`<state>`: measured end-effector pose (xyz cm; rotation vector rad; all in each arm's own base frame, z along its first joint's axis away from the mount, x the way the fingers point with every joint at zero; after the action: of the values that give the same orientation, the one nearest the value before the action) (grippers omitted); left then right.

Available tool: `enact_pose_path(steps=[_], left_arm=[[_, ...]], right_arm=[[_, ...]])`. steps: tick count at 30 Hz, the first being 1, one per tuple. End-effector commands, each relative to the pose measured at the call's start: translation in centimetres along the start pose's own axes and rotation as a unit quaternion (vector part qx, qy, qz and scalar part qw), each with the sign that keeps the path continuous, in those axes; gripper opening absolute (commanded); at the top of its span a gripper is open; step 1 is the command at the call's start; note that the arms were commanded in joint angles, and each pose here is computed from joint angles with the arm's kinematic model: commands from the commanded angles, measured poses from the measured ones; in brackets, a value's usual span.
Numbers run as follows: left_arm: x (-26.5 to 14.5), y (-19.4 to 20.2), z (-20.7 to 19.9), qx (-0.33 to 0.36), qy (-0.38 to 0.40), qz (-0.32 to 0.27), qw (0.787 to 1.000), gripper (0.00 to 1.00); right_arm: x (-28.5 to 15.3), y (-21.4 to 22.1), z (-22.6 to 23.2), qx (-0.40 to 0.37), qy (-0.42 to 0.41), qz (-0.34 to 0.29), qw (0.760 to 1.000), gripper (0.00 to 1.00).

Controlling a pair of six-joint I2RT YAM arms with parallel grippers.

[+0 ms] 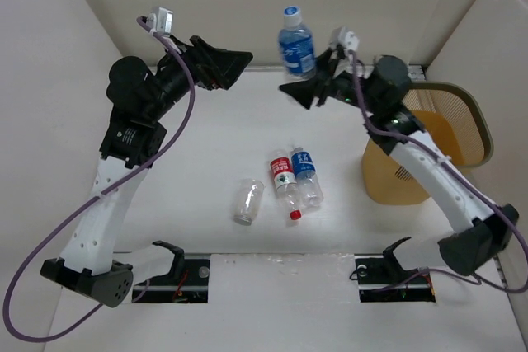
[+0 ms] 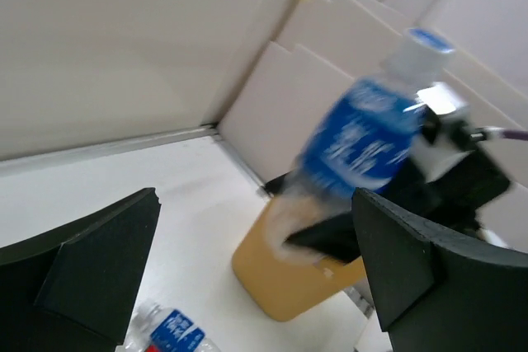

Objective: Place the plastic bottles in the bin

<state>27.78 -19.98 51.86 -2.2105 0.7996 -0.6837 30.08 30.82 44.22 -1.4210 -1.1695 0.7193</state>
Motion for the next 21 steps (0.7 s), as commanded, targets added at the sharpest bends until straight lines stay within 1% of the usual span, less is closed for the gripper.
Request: enact_pose_path(steps=[1, 2, 4, 5, 6, 7, 8, 9, 10, 11, 12, 13, 14, 15, 16, 17, 18, 20, 21], left_arm=[[-1.0, -0.9, 2.6, 0.018, -0.091, -0.028, 0.995, 1.00], [-1.3, -0.2, 4.4, 0.011, -0.137, -0.016, 0.990, 1.00], [-1.3, 1.0, 6.4, 0.006, -0.173, 0.006, 0.985, 1.00], [-1.4, 2.5, 7.8, -0.004, -0.195, 0.029, 0.980, 1.00], [-1.4, 3.4, 9.0, -0.010, -0.212, 0.041, 0.976, 1.00], [-1.6, 4.4, 10.3, -0.014, -0.229, 0.049, 0.972, 1.00], [-1.8, 5.2, 11.0, -0.019, -0.239, 0.060, 0.969, 1.00], [-2.1, 5.8, 11.7, -0.022, -0.252, 0.067, 0.965, 1.00], [-2.4, 6.5, 12.7, -0.024, -0.267, 0.071, 0.961, 1.00], [-2.9, 6.7, 12.9, -0.025, -0.275, 0.072, 0.959, 1.00], [-3.0, 7.5, 13.1, -0.028, -0.279, 0.084, 0.956, 1.00], [-3.5, 7.7, 13.3, -0.027, -0.287, 0.082, 0.954, 1.00], [-3.7, 8.0, 13.8, -0.029, -0.296, 0.086, 0.951, 1.00], [-3.9, 8.5, 14.3, -0.031, -0.302, 0.092, 0.949, 1.00], [-4.3, 9.0, 14.5, -0.029, -0.309, 0.103, 0.945, 1.00], [-4.6, 10.1, 14.9, -0.026, -0.314, 0.119, 0.941, 1.00], [-4.7, 10.3, 15.2, -0.023, -0.316, 0.124, 0.940, 1.00], [-5.2, 11.9, 15.0, -0.022, -0.317, 0.149, 0.936, 1.00], [-5.6, 12.8, 15.7, -0.025, -0.324, 0.159, 0.932, 1.00]], right_arm=[[-7.1, -4.6, -3.6, -0.072, 0.097, 0.003, 0.993, 0.00], [-10.3, -4.0, -5.9, -0.072, 0.138, 0.029, 0.987, 0.00], [-14.4, -2.7, -7.6, -0.066, 0.191, 0.064, 0.977, 0.00], [-16.6, -3.2, -7.2, -0.071, 0.210, 0.074, 0.972, 0.00], [-19.8, -2.1, -8.8, -0.068, 0.259, 0.100, 0.958, 0.00], [-21.7, -1.7, -9.2, -0.067, 0.284, 0.116, 0.949, 0.00], [-23.5, -2.0, -9.1, -0.087, 0.305, 0.135, 0.939, 0.00], [-26.7, -0.6, -9.8, -0.064, 0.354, 0.173, 0.917, 0.01], [-28.1, 0.3, -10.2, -0.056, 0.370, 0.189, 0.908, 0.03], [-28.9, 0.3, -10.1, -0.059, 0.380, 0.198, 0.902, 0.03], [-29.7, 1.2, -10.0, -0.055, 0.390, 0.220, 0.892, 0.04], [-30.6, 1.6, -10.4, -0.054, 0.413, 0.236, 0.878, 0.14], [-30.9, 1.7, -10.5, -0.051, 0.422, 0.241, 0.872, 0.28], [-31.1, 1.8, -10.6, -0.051, 0.427, 0.243, 0.870, 0.47], [-31.4, 1.8, -10.7, -0.052, 0.436, 0.246, 0.864, 0.69], [-31.4, 1.8, -10.7, -0.052, 0.437, 0.246, 0.864, 0.97], [-31.3, 1.8, -10.7, -0.048, 0.438, 0.244, 0.864, 1.00], [-31.0, -0.1, -11.0, -0.064, 0.439, 0.234, 0.865, 1.00], [-30.9, -0.8, -10.8, -0.067, 0.440, 0.232, 0.865, 1.00]])
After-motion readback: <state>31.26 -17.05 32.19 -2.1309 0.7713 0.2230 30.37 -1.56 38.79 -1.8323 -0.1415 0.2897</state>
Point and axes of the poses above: each gripper's point midway between its finger pads, its own x axis out along the fingers, its own z axis along the line the jaws close on, y = z × x, the point moved 2 cm from there along -x, back along the fingers, and after that the axes turned 10 degrees about -x, right-handed, at the moved point
